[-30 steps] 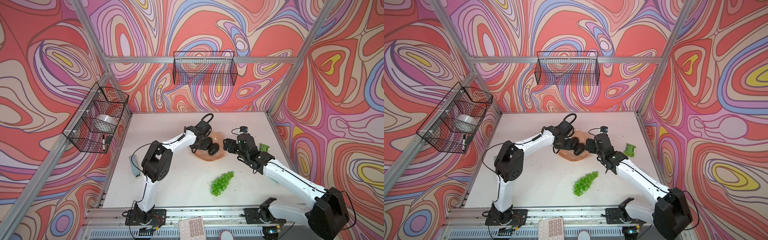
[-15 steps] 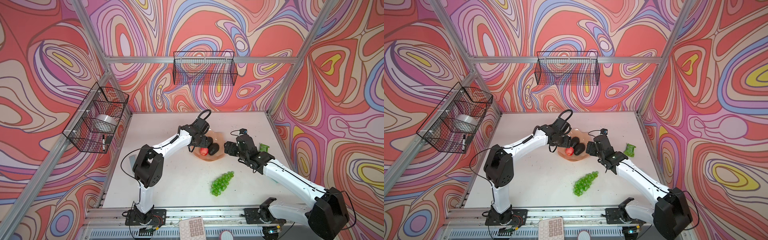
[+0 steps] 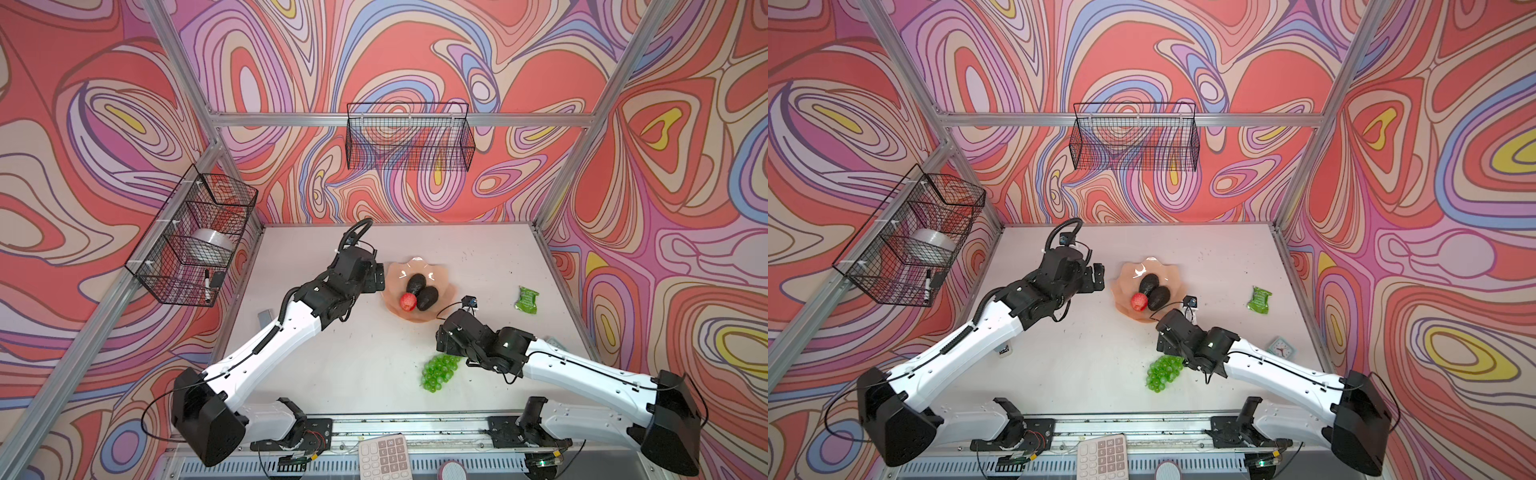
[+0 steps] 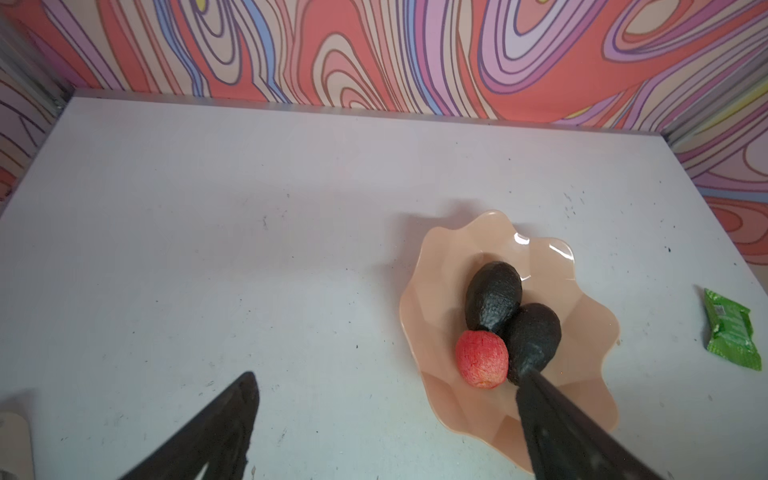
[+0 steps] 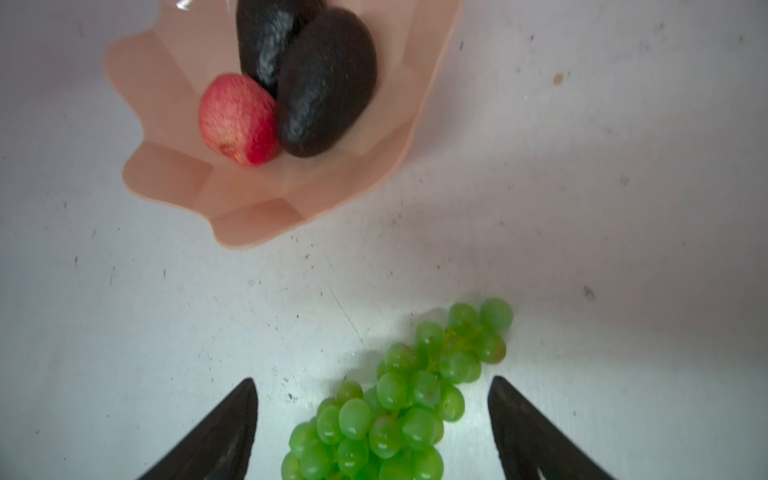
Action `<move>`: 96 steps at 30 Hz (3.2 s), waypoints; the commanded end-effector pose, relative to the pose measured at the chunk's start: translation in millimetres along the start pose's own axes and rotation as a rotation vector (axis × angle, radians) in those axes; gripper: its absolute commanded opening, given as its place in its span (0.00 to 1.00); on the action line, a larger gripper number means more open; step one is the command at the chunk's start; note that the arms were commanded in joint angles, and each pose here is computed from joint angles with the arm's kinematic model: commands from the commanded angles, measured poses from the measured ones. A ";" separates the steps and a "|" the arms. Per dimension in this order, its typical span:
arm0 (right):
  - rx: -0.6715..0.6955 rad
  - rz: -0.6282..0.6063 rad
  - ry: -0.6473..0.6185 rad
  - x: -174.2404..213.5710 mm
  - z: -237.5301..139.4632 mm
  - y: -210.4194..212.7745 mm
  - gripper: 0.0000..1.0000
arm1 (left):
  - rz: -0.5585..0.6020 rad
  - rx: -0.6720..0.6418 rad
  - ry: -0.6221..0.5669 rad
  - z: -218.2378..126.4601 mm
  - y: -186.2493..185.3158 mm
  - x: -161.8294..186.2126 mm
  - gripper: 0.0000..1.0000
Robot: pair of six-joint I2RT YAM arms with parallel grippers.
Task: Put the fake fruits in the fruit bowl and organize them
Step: 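Grasp the green grapes with the right gripper and lift them, then lower the grapes with the right gripper onto the bowl and release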
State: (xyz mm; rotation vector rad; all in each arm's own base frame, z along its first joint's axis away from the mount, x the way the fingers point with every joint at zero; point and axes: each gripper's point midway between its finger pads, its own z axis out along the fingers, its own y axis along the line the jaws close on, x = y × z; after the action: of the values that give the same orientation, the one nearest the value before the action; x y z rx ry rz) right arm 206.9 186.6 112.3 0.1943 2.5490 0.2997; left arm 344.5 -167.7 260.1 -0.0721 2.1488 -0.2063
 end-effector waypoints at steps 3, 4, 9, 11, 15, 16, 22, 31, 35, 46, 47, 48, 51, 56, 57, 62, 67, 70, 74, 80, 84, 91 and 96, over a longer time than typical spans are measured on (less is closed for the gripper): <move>0.099 0.107 0.020 25.8 8.6 -17.0 0.90 | -0.049 -0.061 -0.115 -16.2 28.3 -9.8 0.99; 0.102 0.112 0.026 28.3 12.3 -15.8 0.90 | -0.052 -0.066 -0.117 -17.7 31.6 -8.3 0.99; 0.113 0.139 0.049 36.6 29.4 -9.6 0.90 | -0.048 -0.092 -0.099 -19.0 40.4 1.7 0.99; 0.116 0.160 0.053 39.7 34.9 -9.2 0.90 | -0.044 -0.101 -0.092 -18.3 42.9 4.6 0.99; 0.143 0.174 0.042 40.4 40.6 -12.3 0.90 | -0.051 -0.108 -0.087 -18.1 45.6 7.9 1.00; 0.146 0.174 0.046 41.7 42.5 -12.5 0.90 | -0.053 -0.110 -0.087 -17.8 46.2 8.5 1.00; 0.175 0.159 0.092 50.9 54.4 -9.9 0.90 | -0.051 -0.117 -0.081 -16.8 48.1 11.2 1.00; 0.187 0.165 0.115 52.9 64.5 -15.3 0.82 | -0.058 -0.123 -0.078 -19.1 51.7 14.4 1.00; 0.176 0.155 0.098 48.4 64.7 -12.6 0.69 | -0.056 -0.124 -0.074 -19.0 52.6 15.5 1.00; 0.145 0.192 0.044 40.4 56.8 -18.0 0.43 | -0.058 -0.122 -0.076 -20.6 52.7 14.1 1.00; 0.142 0.195 0.038 39.5 55.1 -19.1 0.42 | -0.060 -0.122 -0.076 -20.5 53.0 14.2 1.00; 0.138 0.201 0.030 38.0 53.2 -20.0 0.41 | -0.062 -0.119 -0.075 -20.6 52.5 13.9 1.00; 0.128 0.213 -0.003 30.6 45.8 -22.1 0.38 | -0.062 -0.117 -0.074 -20.6 52.0 13.8 1.00; 0.122 0.214 -0.068 10.5 28.6 -25.9 0.35 | -0.064 -0.113 -0.071 -20.1 51.1 13.8 1.00; 0.119 0.212 -0.081 5.6 24.5 -26.4 0.34 | -0.065 -0.110 -0.072 -20.5 50.6 13.0 1.00; 0.106 0.202 -0.155 -21.6 -0.9 -27.5 0.32 | -0.064 -0.122 -0.076 -21.0 53.1 12.1 1.00; 0.093 0.163 -0.229 -50.4 -30.6 -23.1 0.31 | -0.068 -0.132 -0.080 -23.0 57.1 12.2 1.00; 0.076 0.140 -0.264 -67.5 -43.6 -17.7 0.31 | -0.067 -0.142 -0.089 -25.2 60.4 10.9 1.00; 0.028 0.117 -0.297 -92.7 -53.7 -5.2 0.31 | -0.065 -0.161 -0.097 -30.2 67.2 10.4 1.00; -0.032 0.083 -0.339 -130.5 -48.2 15.8 0.32 | -0.070 -0.177 -0.101 -38.5 77.6 16.9 1.00; -0.047 0.065 -0.364 -151.9 -33.3 27.2 0.32 | -0.072 -0.170 -0.103 -44.2 82.5 23.8 1.00; -0.075 0.052 -0.381 -177.4 2.6 47.8 0.31 | -0.067 -0.140 -0.118 -55.4 87.0 29.7 1.00; -0.076 0.069 -0.369 -181.9 33.2 54.0 0.31 | -0.071 -0.145 -0.124 -63.1 92.5 32.0 1.00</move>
State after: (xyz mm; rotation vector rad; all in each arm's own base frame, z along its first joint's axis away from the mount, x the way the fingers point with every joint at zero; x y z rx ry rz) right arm 362.6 195.2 178.6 0.2818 2.2308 0.2816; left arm 283.2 -80.8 257.8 -0.2375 2.0155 -0.1151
